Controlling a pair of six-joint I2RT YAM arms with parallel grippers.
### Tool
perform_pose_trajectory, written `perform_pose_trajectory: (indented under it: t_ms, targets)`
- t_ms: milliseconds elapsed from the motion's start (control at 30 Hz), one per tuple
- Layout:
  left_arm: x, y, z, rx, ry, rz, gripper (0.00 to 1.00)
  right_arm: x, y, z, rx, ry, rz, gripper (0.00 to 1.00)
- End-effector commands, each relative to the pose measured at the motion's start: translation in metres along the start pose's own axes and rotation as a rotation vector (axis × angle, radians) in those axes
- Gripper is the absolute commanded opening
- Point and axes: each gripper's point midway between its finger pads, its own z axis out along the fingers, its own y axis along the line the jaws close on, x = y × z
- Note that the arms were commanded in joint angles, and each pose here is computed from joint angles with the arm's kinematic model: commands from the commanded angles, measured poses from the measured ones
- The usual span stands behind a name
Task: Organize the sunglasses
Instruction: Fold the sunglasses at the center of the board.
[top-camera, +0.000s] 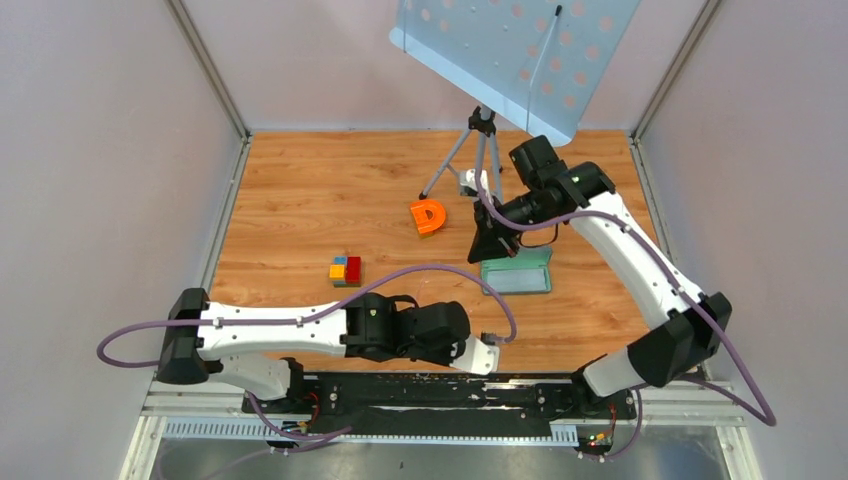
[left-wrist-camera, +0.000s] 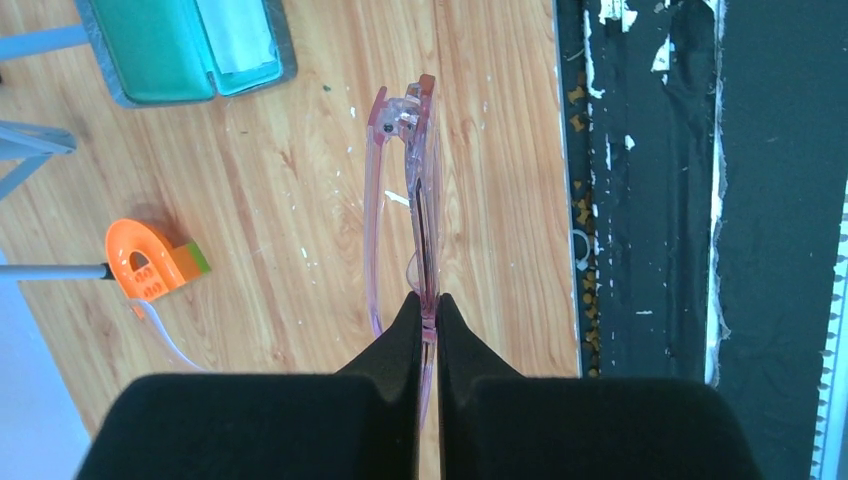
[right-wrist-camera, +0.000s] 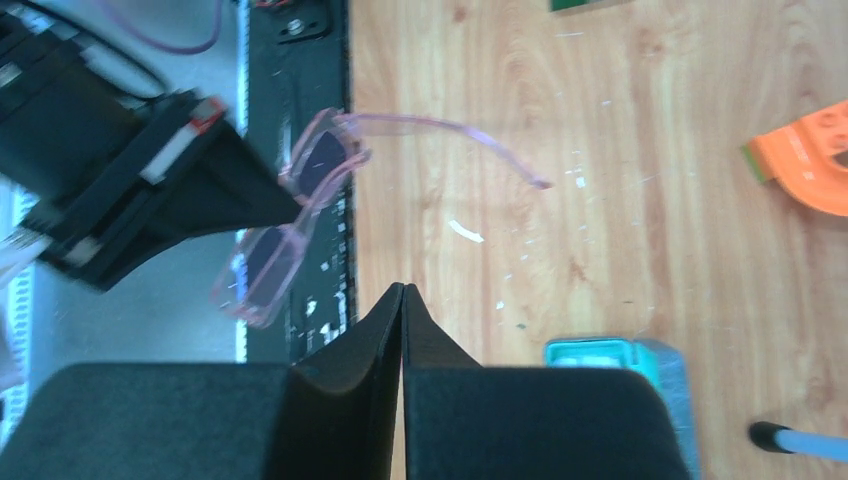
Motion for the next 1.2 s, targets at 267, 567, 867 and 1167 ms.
perform_pose_trajectory:
  t_ms: [267, 567, 867, 1167]
  targets:
    - [0.046, 0.016, 0.008, -0.279, 0.144, 0.08, 0.0, -0.048, -0.068, 0.03, 0.249, -0.06, -0.086, 0.03]
    - [0.051, 0.015, 0.012, -0.314, 0.123, 0.038, 0.0, -0.035, -0.058, 0.051, 0.215, -0.036, -0.071, 0.04]
    - [0.057, -0.001, -0.006, -0.254, 0.025, 0.036, 0.0, -0.033, -0.044, 0.058, 0.324, 0.042, -0.227, 0.04]
    - [0.056, -0.015, -0.006, -0.225, 0.008, 0.043, 0.0, -0.072, -0.04, 0.111, 0.283, 0.073, -0.307, 0.04]
